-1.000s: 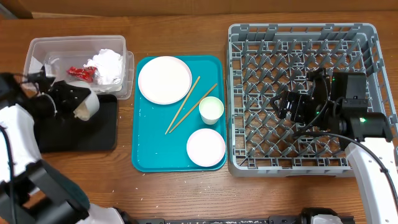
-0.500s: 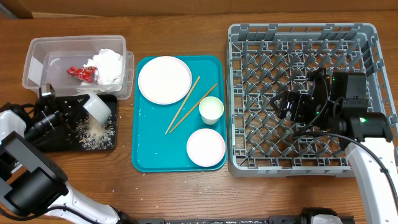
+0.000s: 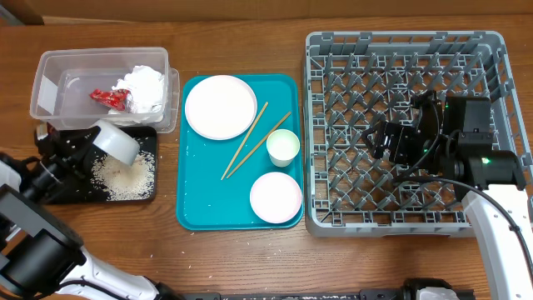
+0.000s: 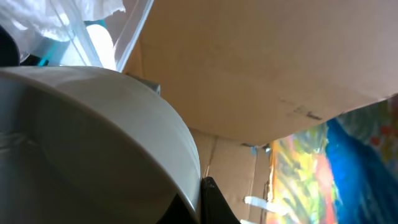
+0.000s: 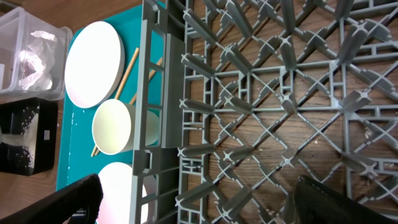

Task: Sort waste into correct bins and load items into the dishwasher
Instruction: 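Tip the rice bowl over the black tray to pour out the rice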

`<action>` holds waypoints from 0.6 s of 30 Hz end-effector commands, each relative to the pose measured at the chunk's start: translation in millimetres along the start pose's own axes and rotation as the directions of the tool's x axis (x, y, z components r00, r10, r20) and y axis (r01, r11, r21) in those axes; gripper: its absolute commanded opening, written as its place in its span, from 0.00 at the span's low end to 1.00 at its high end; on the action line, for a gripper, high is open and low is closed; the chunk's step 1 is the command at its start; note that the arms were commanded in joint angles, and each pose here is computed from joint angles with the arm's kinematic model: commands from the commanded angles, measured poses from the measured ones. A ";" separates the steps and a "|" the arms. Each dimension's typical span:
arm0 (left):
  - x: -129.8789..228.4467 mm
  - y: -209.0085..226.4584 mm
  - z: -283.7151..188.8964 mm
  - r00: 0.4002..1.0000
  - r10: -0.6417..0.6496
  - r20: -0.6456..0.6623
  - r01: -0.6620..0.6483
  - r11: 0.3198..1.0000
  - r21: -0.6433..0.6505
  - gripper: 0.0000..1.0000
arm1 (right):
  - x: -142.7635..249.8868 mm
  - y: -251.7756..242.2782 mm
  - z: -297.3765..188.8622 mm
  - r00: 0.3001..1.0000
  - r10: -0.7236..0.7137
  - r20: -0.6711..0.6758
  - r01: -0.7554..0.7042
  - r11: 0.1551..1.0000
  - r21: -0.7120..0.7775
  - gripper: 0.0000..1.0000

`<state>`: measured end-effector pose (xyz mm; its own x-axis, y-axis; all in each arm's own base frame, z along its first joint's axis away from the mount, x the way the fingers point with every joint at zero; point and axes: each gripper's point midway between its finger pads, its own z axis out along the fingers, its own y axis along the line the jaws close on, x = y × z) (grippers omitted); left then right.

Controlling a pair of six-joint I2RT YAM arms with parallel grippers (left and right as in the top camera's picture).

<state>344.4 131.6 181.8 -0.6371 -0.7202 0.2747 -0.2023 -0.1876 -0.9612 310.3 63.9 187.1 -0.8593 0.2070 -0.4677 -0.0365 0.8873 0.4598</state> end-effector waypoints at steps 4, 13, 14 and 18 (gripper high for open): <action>-6.1 -6.3 -8.2 0.999 0.035 0.029 -0.036 0.998 0.043 0.04 | -8.9 4.1 -4.4 1.000 -0.007 0.025 0.007 1.000 -0.010 1.00; 4.4 -14.1 -0.2 0.979 0.202 0.012 -0.202 0.979 0.037 0.04 | -11.7 4.8 -4.5 0.999 -0.012 0.036 0.013 1.000 -0.013 1.00; 10.0 -16.7 2.0 0.971 0.241 0.003 -0.241 0.970 0.028 0.04 | -12.3 4.8 -4.5 0.999 -0.013 0.039 0.014 1.000 -0.013 1.00; 32.4 -23.4 15.1 0.941 0.332 -0.064 -0.334 0.942 -0.022 0.04 | -13.5 5.1 -4.6 0.999 -0.015 0.044 0.016 1.000 -0.014 1.00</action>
<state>340.0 119.7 189.3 -0.6693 -0.7248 0.1636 -0.1319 -0.1008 -0.9861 314.4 63.8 189.9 -0.8490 0.2073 -0.4860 -0.0459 0.8874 0.4586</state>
